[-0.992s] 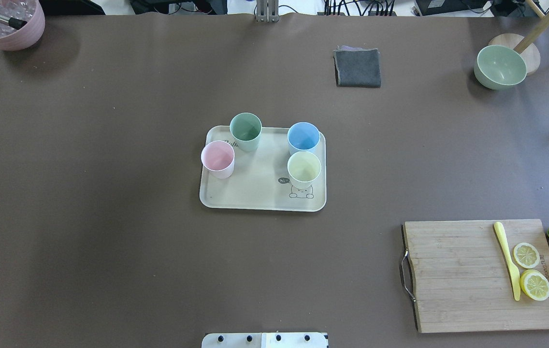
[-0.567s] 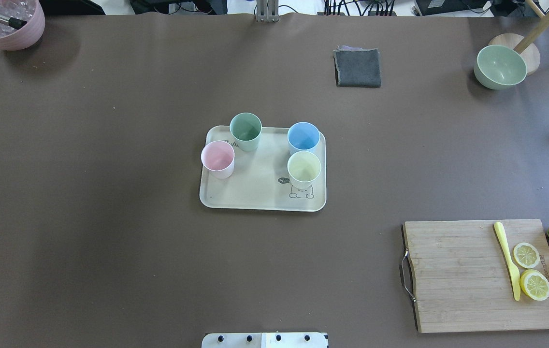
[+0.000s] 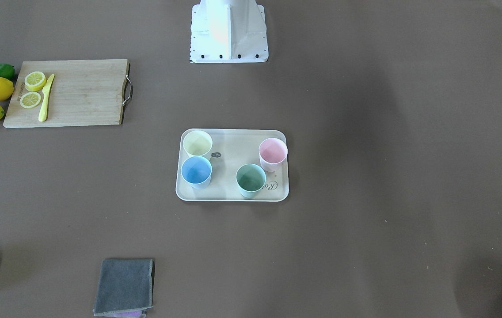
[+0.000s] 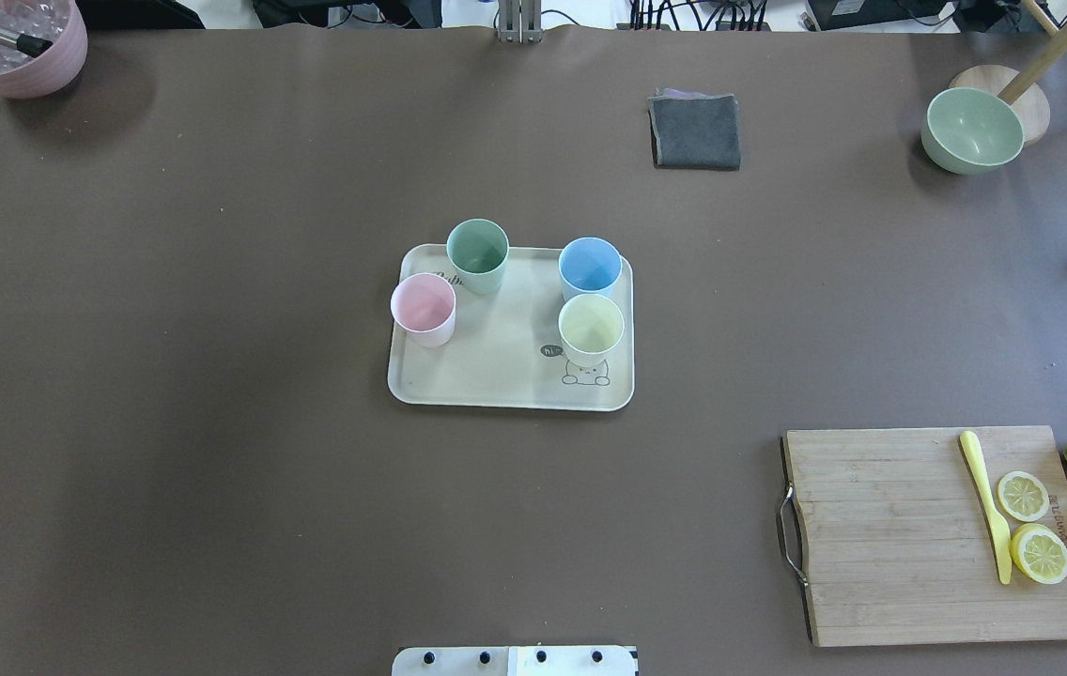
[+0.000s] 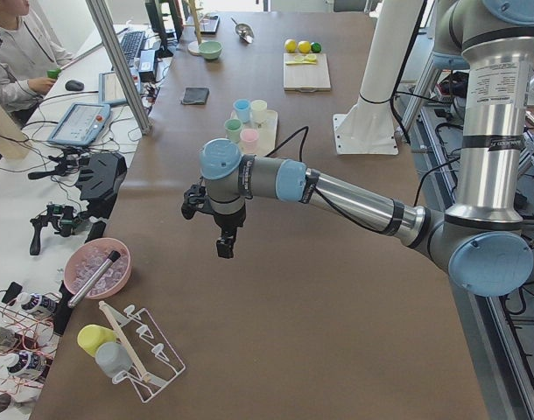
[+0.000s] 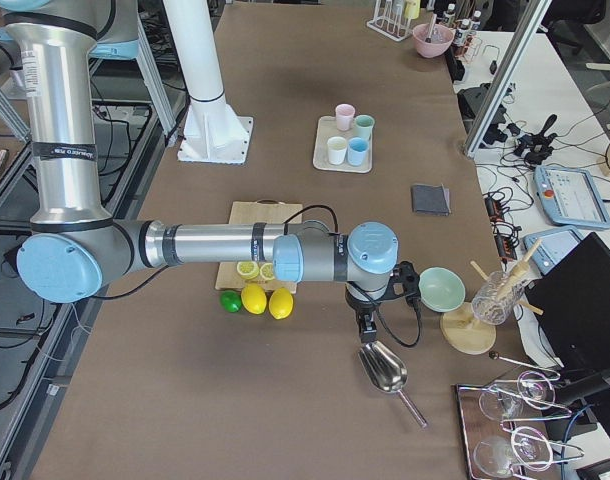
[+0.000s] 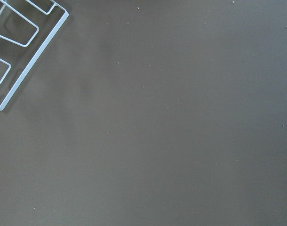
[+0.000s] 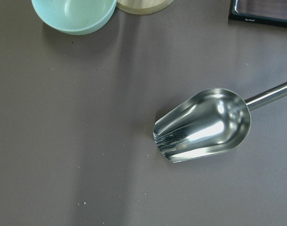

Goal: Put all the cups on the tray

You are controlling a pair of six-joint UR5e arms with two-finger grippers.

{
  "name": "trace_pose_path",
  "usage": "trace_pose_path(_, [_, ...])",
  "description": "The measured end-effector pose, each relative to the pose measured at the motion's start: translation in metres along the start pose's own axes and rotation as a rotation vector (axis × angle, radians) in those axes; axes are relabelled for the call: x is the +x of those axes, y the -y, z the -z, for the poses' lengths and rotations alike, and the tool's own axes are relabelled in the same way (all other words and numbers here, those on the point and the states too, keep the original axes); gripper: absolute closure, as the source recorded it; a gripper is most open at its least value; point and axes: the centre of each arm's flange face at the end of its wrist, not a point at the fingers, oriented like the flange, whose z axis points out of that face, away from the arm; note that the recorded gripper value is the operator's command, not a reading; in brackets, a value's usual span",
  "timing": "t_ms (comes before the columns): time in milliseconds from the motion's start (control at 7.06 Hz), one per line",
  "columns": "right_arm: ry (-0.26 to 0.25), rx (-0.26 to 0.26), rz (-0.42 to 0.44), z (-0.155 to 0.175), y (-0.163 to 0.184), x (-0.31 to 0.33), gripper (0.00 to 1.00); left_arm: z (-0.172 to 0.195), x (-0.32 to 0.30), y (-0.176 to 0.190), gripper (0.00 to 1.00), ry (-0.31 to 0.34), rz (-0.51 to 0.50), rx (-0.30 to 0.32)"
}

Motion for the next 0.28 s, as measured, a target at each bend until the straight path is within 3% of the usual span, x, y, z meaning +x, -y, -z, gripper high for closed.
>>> trace_pose_path(283, [0.0, -0.007, -0.007, -0.0033, -0.0026, 0.0033, 0.0, 0.0015, 0.001, -0.0007, 0.02, -0.001, -0.002, 0.003])
